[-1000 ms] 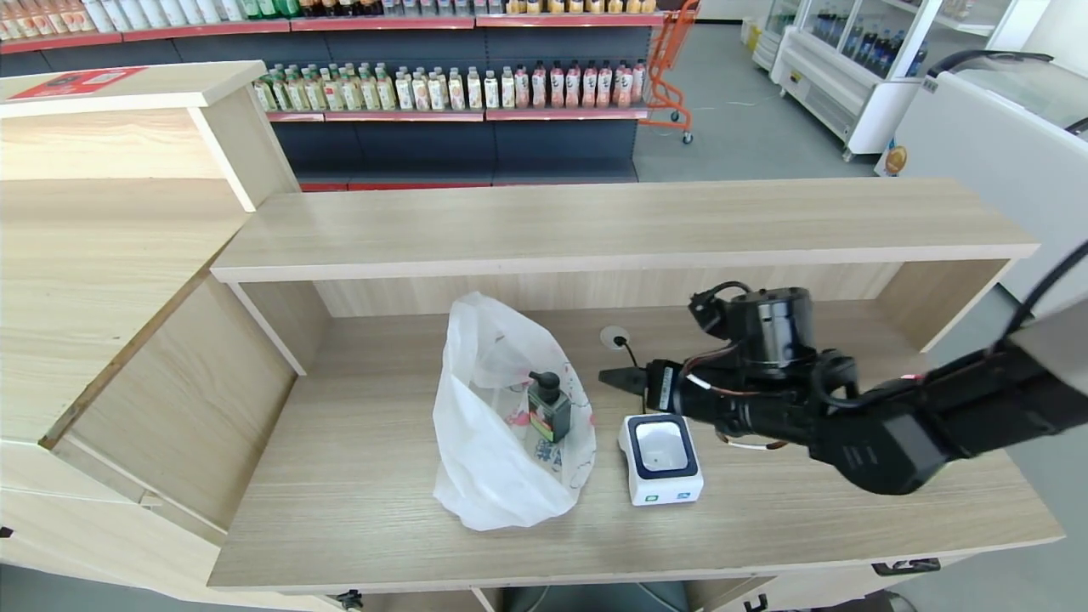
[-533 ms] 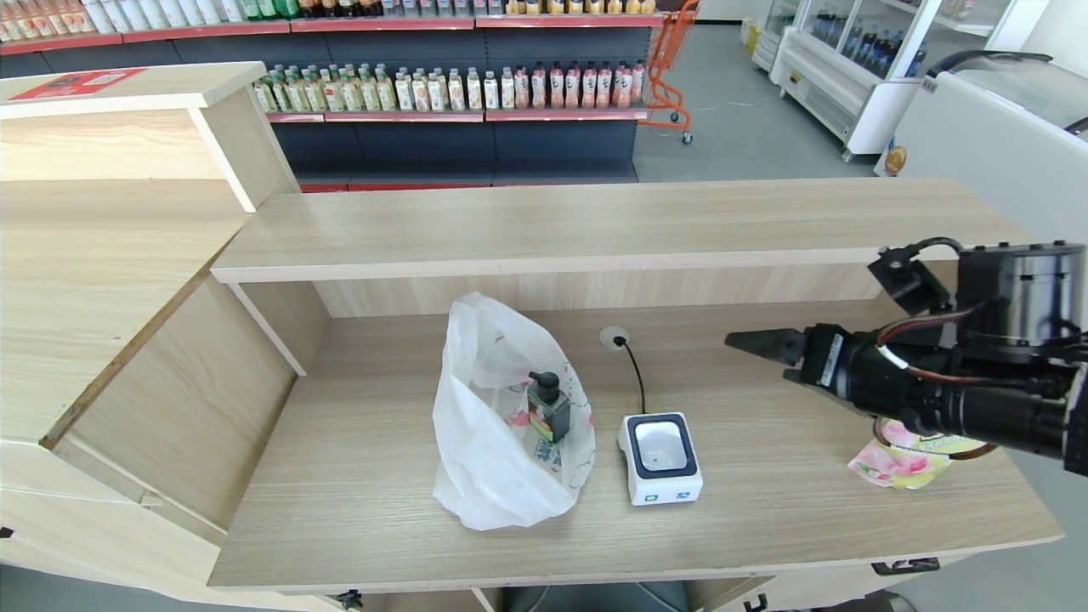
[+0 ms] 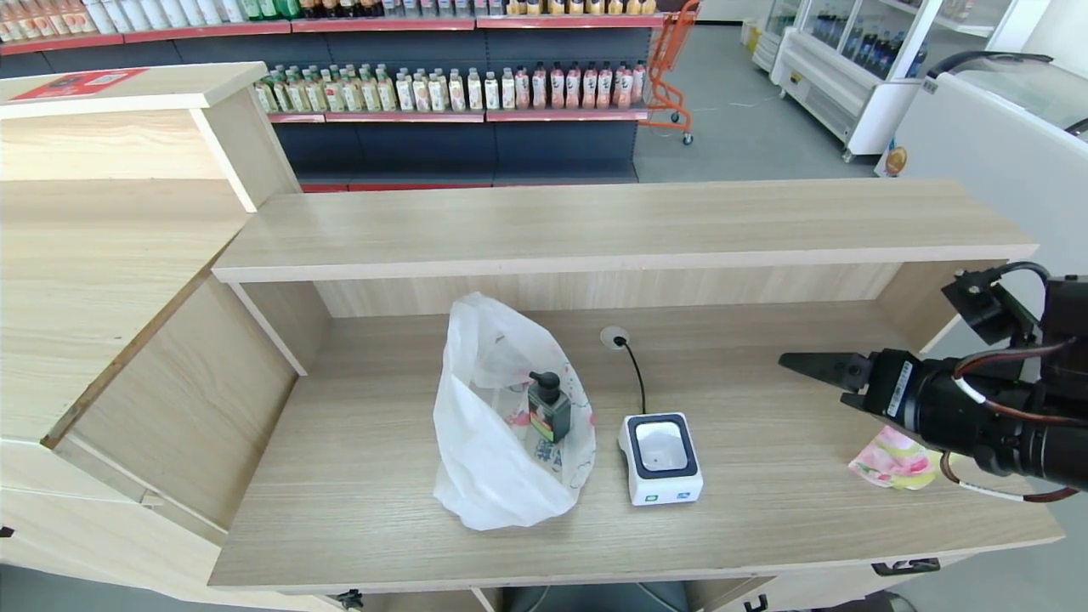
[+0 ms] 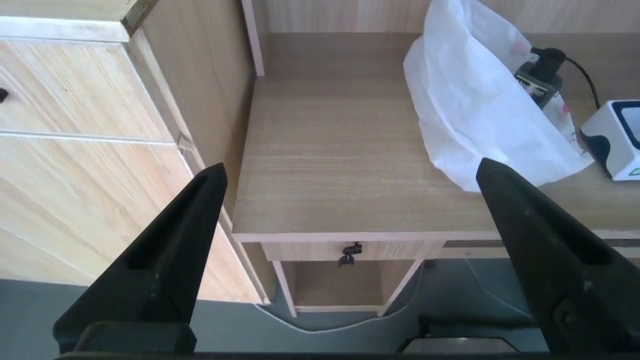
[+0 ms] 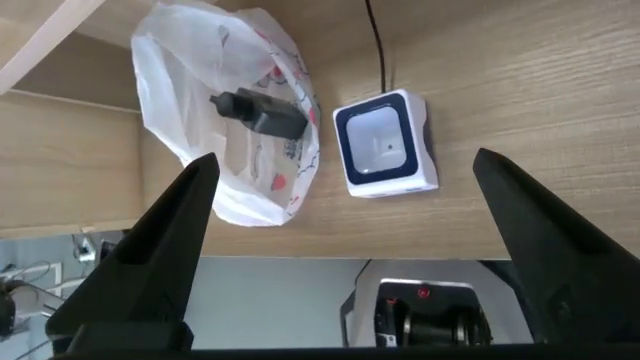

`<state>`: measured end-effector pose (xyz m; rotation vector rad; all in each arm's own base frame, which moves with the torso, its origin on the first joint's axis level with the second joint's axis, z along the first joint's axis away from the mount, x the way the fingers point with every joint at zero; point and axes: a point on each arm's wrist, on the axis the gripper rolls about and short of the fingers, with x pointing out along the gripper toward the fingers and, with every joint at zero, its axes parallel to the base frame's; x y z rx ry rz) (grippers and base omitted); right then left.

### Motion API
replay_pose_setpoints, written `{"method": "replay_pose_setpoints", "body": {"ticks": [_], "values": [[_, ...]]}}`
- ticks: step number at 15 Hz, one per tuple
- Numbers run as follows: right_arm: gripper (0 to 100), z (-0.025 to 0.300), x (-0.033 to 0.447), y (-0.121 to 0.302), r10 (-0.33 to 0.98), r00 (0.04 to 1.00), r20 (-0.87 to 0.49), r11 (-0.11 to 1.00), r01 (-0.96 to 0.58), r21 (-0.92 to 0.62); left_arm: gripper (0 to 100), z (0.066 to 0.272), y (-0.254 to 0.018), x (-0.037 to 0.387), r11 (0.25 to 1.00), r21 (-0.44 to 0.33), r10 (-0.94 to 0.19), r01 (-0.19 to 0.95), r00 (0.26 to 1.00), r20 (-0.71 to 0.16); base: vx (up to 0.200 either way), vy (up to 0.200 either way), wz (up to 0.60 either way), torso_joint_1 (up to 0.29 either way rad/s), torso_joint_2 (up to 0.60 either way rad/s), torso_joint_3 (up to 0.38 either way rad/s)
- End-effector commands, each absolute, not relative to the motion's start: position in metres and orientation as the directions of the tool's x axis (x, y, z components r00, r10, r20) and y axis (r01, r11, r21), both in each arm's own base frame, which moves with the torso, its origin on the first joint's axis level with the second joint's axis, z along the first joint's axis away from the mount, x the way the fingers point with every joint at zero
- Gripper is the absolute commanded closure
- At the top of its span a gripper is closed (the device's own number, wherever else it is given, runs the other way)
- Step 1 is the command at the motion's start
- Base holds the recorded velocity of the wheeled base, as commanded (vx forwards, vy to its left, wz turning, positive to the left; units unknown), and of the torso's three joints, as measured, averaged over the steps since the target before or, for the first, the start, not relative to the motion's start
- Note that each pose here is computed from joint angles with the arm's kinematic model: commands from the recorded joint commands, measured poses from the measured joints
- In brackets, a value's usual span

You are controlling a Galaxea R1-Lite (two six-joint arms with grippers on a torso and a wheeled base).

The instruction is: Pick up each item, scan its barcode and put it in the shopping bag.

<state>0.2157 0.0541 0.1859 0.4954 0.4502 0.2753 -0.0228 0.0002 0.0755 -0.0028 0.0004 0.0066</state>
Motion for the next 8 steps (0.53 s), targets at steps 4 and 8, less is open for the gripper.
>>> {"method": "replay_pose_setpoints", "body": {"ticks": [4, 8], "values": [[0, 0.1853, 0.2118, 0.0488, 0.306, 0.878, -0.369, 0.821, -0.047, 0.569, 0, 0.0755, 0.0002, -0.0228, 1.000, 0.000, 0.008, -0.008, 1.000, 0.000, 0.000, -0.200, 0.00, 0.000, 0.00, 0.006], [0, 0.1813, 0.2039, 0.0449, 0.221, 0.870, -0.441, 0.785, 0.110, 0.610, 0, 0.0755, 0.0003, -0.0228, 1.000, -0.002, 0.009, -0.009, 1.000, 0.000, 0.000, -0.200, 0.00, -0.004, 0.00, 0.005]]}}
